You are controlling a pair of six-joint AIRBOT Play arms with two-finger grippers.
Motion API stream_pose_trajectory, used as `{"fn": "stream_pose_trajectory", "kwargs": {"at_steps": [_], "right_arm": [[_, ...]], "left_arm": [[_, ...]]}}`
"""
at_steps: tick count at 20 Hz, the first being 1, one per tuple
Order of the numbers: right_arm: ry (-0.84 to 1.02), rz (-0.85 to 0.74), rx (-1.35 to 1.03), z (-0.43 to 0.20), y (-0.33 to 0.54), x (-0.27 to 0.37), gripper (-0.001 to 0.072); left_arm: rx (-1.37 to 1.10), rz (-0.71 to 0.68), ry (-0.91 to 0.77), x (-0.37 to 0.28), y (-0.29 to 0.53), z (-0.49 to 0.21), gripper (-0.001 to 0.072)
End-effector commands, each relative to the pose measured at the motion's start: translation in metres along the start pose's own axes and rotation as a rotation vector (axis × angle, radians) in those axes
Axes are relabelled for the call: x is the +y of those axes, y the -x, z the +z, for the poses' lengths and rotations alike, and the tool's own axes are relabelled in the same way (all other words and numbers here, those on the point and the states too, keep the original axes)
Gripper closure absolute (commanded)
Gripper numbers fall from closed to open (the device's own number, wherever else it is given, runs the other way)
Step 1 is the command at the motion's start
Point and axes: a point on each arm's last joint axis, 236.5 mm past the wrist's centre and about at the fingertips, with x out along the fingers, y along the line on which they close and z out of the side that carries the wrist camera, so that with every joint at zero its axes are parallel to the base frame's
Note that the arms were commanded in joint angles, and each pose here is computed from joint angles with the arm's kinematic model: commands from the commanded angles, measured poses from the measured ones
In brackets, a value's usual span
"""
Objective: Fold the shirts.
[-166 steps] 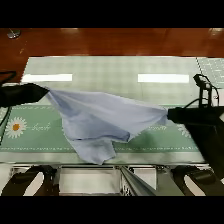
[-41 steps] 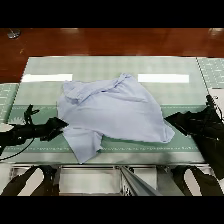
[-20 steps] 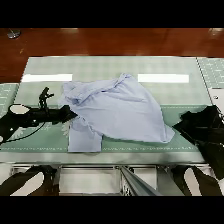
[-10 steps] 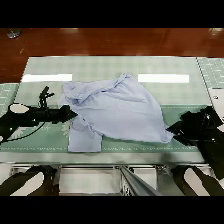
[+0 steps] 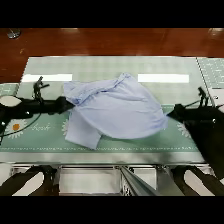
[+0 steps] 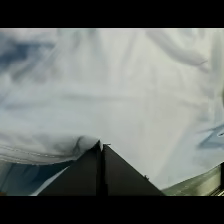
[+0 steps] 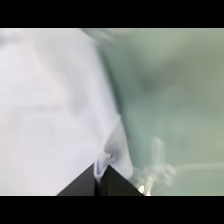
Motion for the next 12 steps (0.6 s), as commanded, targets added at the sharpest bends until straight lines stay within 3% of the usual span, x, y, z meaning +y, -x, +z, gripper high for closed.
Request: {"fn": "stream_pose_trajectory", "kwargs": {"at_steps": [1, 4, 6, 12], "right_arm": [[0.261, 0.087, -0.193, 0.073, 0.076, 0.100, 0.0697], [0.492, 0.139, -0.490, 0.116, 0.192, 0.202, 0.0697], [0.601, 0.126, -0.678, 0.111, 0.271, 0.242, 0.0697], [0.763, 0.048, -0.986, 0.014, 0.398, 0.270, 0.0699]], "left_arm": [[-0.204, -0.080, -0.219, -0.087, 0.067, 0.073, 0.0692], [-0.493, -0.138, -0.484, -0.198, 0.177, 0.123, 0.0692], [-0.663, -0.105, -0.607, -0.247, 0.253, 0.126, 0.0693], [-1.028, 0.337, -0.790, -0.277, 0.416, 0.059, 0.0693]]}}
